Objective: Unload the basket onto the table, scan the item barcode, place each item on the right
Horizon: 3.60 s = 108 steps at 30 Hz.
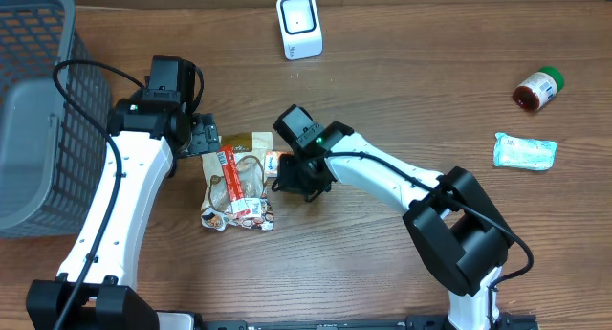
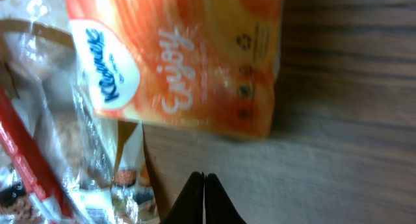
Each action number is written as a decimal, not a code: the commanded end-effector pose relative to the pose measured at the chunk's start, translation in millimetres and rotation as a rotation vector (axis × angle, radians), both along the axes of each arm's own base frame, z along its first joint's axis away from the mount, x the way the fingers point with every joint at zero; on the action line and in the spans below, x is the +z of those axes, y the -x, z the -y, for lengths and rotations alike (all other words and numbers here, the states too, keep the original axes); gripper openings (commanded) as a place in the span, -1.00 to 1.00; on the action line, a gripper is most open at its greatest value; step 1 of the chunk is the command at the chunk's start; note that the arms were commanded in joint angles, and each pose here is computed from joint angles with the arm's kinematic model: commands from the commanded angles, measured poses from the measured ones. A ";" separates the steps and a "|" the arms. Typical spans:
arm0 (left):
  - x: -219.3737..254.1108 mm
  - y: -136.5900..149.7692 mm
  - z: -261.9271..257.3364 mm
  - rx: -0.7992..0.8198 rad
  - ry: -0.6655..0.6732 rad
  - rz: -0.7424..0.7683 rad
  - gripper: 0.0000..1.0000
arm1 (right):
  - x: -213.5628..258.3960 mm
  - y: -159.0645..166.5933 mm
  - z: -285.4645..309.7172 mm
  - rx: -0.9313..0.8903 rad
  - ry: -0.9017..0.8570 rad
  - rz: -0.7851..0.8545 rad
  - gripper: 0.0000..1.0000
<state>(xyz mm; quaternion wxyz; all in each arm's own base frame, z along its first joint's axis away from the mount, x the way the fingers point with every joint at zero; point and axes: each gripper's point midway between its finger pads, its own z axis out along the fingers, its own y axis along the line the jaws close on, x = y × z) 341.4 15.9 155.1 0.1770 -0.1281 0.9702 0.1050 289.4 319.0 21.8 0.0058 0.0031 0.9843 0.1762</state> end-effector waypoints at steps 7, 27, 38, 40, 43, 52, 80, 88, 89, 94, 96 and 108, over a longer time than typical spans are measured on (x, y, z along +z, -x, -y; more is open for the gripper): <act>0.0 -1.1 0.7 -0.004 -0.007 0.001 0.99 | -28.2 -29.8 34.8 -0.149 0.170 0.193 -0.92; 0.0 -1.1 0.7 -0.004 -0.007 0.001 0.99 | 16.9 -134.6 50.3 -0.118 0.155 0.610 -0.82; 0.0 -1.1 0.4 -0.003 -0.007 0.001 1.00 | 91.1 -103.3 13.7 -0.026 -0.223 0.405 -0.25; 0.0 -1.1 0.4 -0.003 -0.007 0.001 1.00 | 80.8 -93.9 10.5 -0.066 -0.222 0.346 -0.17; 0.0 -1.1 0.8 -0.004 -0.007 0.001 0.99 | 67.9 -85.1 -1.4 -0.048 -0.220 0.331 -0.14; 0.0 -1.1 0.0 -0.002 -0.007 0.001 1.00 | 35.3 -75.3 -20.9 -0.017 -0.117 0.371 -0.14; 0.0 -1.1 0.5 -0.004 -0.007 0.001 1.00 | -5.7 -65.5 45.3 -0.060 0.144 0.248 -0.09; 0.0 -1.1 0.8 -0.004 -0.007 0.001 1.00 | 24.3 -72.5 61.2 -0.029 0.075 0.244 -0.02; 0.0 -1.1 0.8 -0.004 -0.007 0.001 1.00 | 28.8 -73.6 66.4 -0.039 0.077 0.244 -0.01; 0.0 -1.1 0.7 -0.004 -0.007 0.001 0.99 | 49.8 -77.1 82.2 -0.041 0.077 0.270 -0.02; 0.0 -1.1 0.7 -0.004 -0.006 0.001 0.99 | 62.9 -79.6 80.6 -0.027 0.066 0.296 -0.02; 0.0 -1.1 0.8 -0.004 -0.007 0.001 1.00 | 89.3 -77.7 68.8 0.039 0.220 0.422 0.18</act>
